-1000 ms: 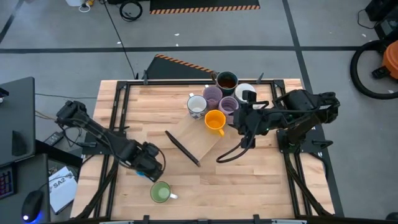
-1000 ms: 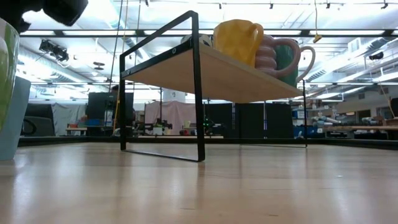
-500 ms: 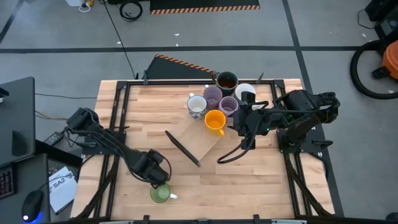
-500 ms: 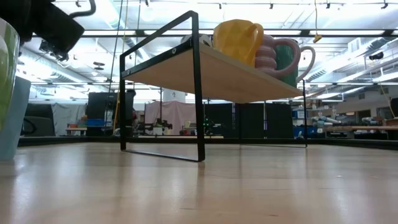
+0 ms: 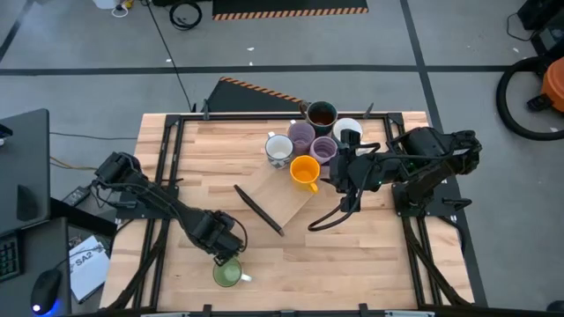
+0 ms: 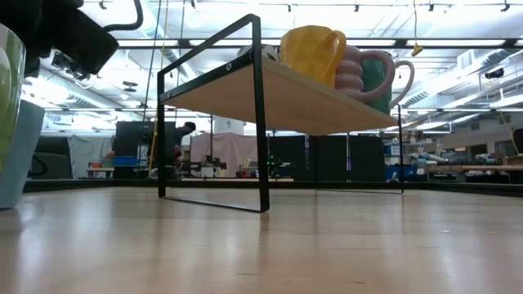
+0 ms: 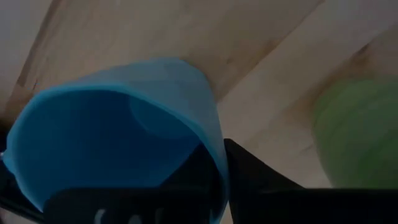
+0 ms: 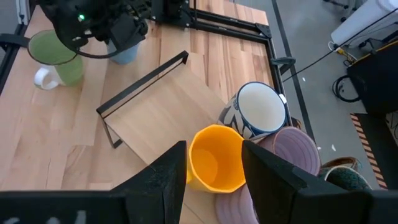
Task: Place coffee mugs
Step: Put the blue mug on the shelf
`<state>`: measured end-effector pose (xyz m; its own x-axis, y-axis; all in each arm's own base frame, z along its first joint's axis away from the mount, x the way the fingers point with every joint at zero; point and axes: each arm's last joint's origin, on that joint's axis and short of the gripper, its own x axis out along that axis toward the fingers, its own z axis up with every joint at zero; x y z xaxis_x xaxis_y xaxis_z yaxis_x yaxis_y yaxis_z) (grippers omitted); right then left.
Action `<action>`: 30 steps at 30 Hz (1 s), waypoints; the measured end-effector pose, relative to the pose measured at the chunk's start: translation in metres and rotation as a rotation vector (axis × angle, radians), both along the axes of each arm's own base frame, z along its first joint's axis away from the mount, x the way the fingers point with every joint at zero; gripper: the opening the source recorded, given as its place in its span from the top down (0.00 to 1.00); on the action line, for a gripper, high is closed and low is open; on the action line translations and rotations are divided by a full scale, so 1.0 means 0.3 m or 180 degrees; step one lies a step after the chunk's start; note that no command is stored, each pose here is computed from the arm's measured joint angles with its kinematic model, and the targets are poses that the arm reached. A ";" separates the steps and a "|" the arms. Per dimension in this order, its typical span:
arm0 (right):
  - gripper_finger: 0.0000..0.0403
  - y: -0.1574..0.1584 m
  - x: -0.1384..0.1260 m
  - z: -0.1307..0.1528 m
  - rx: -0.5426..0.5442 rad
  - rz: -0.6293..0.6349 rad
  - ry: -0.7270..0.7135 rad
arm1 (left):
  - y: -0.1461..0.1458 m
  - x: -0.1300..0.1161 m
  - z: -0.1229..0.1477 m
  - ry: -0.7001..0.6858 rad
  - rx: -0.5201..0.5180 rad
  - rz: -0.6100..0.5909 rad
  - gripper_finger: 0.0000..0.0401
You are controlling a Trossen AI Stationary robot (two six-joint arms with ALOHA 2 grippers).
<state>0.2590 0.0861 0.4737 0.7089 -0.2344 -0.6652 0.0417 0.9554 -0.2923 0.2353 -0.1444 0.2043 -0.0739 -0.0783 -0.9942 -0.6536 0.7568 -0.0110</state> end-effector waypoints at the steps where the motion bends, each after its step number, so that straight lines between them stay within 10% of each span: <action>1: 0.60 0.001 0.002 0.001 0.0001 0.0008 -0.0018 | 0.007 0.003 0.010 0.0004 -0.0011 0.0004 0.92; 20: 0.60 0.010 0.015 0.015 0.0075 0.0019 -0.0214 | 0.316 0.065 0.471 -0.0545 0.0746 -0.0101 0.92; 30: 0.60 0.021 0.016 0.019 0.0187 -0.0022 -0.0298 | 0.458 0.087 0.513 -0.0587 0.0917 -0.0242 0.93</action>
<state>0.2638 0.0924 0.4795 0.7670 -0.2020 -0.6090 0.0727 0.9704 -0.2303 0.2614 -0.0070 0.3583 0.1141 0.2062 -0.9718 -0.6022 0.7924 0.0975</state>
